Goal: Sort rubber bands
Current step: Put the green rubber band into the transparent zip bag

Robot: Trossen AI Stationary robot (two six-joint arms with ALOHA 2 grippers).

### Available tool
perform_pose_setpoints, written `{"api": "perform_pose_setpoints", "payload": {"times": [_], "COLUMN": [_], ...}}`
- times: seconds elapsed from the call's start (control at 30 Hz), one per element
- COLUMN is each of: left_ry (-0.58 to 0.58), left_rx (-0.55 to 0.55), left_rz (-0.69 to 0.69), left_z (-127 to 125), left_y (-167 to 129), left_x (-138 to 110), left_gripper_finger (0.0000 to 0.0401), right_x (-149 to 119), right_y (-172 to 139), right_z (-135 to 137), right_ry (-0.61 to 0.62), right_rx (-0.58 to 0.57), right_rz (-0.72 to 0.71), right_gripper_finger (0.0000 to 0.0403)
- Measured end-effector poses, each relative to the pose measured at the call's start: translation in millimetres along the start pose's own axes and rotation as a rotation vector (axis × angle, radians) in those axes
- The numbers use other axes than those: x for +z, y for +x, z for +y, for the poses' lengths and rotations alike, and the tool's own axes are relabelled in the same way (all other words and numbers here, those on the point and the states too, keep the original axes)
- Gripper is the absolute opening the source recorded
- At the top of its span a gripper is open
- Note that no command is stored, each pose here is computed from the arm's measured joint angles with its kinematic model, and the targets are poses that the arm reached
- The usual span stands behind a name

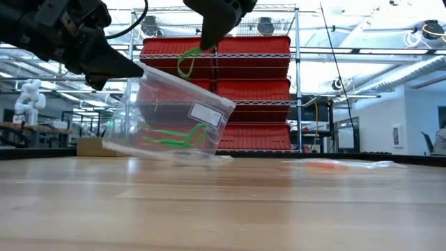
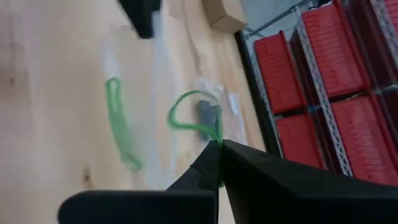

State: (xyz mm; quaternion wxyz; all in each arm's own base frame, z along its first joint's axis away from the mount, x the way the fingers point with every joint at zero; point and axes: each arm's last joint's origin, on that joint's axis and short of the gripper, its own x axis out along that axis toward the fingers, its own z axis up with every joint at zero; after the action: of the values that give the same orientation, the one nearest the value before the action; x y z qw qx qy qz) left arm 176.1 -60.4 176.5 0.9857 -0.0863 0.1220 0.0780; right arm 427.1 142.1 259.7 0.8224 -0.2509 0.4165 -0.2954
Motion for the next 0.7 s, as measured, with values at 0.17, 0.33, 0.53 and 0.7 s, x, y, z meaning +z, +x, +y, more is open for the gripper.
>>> {"api": "perform_pose_setpoints", "payload": {"times": [0.17,0.33,0.53,0.7], "left_ry": [-0.001,-0.002,-0.008,-0.008], "left_rx": [0.000,0.000,0.000,0.000], "left_rz": [0.000,-0.001,-0.001,0.000], "left_z": [0.0,0.0,-0.1,-0.1], "left_y": [0.0,0.0,0.0,0.0], "left_x": [0.0,0.1,0.1,0.1], "left_gripper_finger": [0.0000,0.0000,0.0000,0.0000], "right_x": [1.4,0.1,-0.7,-0.7], "right_y": [-2.3,4.4,6.6,7.9], "right_z": [-2.5,7.7,10.2,9.1], "right_ry": [0.012,-0.008,-0.020,-0.024], "right_rx": [0.001,0.029,0.018,0.002], "right_rz": [-0.010,0.003,0.005,0.005], "right_gripper_finger": [0.0000,0.0000,0.0000,0.0000]}}
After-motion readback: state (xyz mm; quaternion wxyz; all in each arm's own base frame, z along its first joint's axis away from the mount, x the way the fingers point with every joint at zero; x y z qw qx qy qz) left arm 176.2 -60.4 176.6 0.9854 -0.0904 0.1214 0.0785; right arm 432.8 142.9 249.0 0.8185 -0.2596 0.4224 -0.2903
